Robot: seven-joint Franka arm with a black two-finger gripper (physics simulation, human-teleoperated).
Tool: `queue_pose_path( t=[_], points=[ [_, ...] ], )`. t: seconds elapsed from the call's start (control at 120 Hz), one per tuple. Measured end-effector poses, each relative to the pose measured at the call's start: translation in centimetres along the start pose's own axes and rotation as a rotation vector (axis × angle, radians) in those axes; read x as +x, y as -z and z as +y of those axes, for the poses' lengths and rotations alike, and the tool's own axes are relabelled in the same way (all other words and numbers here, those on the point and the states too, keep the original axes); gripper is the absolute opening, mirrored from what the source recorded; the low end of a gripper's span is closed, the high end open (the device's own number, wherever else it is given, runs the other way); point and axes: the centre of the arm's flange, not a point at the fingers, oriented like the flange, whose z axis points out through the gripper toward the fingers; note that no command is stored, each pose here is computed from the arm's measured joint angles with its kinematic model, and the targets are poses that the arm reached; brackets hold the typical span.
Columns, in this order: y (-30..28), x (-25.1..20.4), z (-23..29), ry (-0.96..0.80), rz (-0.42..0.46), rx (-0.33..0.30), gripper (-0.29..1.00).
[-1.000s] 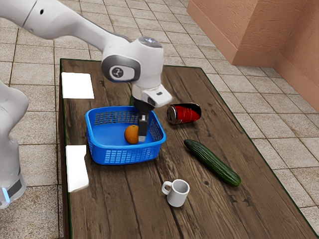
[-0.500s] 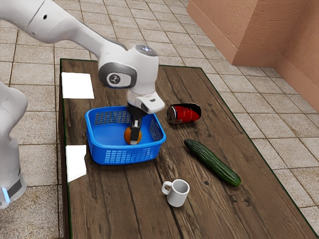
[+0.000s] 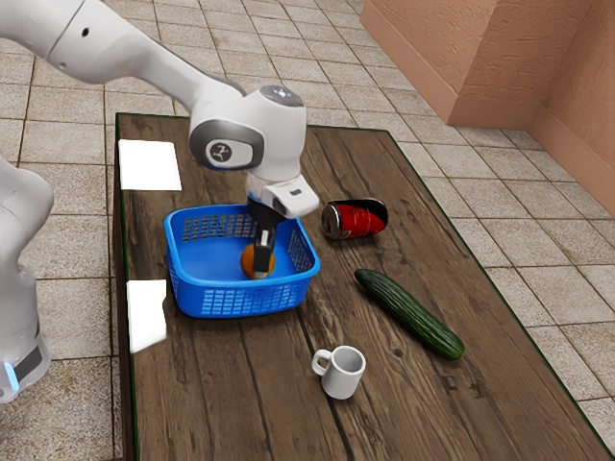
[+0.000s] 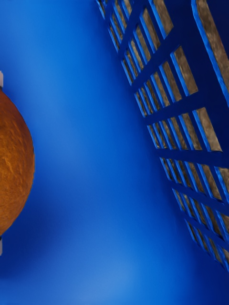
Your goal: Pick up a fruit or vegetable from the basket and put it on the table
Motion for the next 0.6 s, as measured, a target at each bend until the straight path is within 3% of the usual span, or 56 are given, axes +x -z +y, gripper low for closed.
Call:
queue_pose_path(
  t=[0.108,0.6],
  points=[
    [1.0,0.1,0.1,0.001,0.025,0.01,0.25],
    [10.6,4.2,4.9,-0.094,0.216,0.076,0.27]
  ],
)
